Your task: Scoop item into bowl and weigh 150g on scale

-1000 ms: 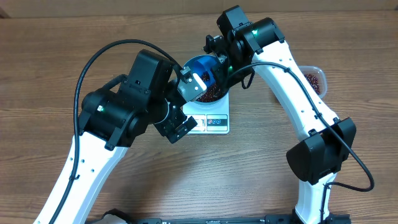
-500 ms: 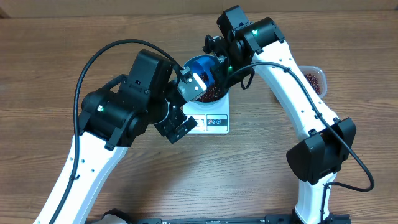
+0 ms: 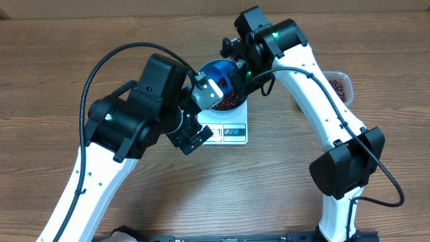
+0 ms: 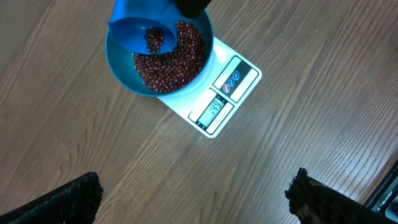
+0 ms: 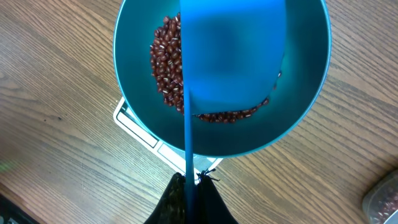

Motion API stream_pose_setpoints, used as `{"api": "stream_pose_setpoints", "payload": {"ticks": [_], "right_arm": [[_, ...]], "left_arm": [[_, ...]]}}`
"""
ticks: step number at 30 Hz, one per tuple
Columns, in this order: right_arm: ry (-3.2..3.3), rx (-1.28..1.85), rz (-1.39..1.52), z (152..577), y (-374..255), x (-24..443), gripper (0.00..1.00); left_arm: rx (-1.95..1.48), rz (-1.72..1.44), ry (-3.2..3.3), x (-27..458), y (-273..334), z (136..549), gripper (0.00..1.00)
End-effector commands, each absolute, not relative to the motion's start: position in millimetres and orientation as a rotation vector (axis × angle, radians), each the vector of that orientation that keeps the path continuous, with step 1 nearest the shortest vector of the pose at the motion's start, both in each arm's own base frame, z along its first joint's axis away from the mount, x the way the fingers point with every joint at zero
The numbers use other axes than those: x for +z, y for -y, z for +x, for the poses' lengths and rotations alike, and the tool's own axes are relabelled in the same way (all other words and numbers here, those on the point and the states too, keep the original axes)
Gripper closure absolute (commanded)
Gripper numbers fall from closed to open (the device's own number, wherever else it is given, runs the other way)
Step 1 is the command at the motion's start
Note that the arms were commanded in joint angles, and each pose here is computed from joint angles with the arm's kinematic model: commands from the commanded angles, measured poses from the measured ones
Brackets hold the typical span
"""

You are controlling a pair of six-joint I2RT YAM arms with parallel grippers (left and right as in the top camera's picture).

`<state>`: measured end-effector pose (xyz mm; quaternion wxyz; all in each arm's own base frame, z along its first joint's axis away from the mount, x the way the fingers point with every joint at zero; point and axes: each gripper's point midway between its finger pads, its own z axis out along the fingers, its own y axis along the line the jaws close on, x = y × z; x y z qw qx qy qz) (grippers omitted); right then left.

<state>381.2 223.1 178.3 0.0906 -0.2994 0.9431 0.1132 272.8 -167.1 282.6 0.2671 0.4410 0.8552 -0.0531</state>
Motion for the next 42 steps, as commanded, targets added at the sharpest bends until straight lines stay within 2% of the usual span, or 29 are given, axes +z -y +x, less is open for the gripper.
{"api": "stream_pose_setpoints", "payload": {"ticks": [1, 7, 10, 13, 42], "right_arm": [[-2.709, 0.368, -0.885, 381.8, -228.1, 211.2, 0.96], [-2.701, 0.343, -0.882, 385.4, -225.6, 211.2, 0.96], [-2.714, 0.233, -0.856, 391.1, -212.5, 208.8, 0.96], [-2.707, 0.319, -0.878, 386.6, -221.4, 210.3, 0.96], [-2.689, 0.460, -0.887, 381.0, -236.7, 214.9, 0.96]], "left_arm": [[-0.137, 1.173, -2.286, 291.6, 165.7, 274.3, 0.01], [-0.137, 1.173, -2.286, 291.6, 165.7, 274.3, 0.01], [-0.137, 1.174, -2.286, 291.5, 165.7, 274.3, 0.00], [-0.137, 1.173, -2.286, 291.6, 165.7, 274.3, 0.01], [-0.137, 1.174, -2.286, 291.5, 165.7, 274.3, 0.01]]}}
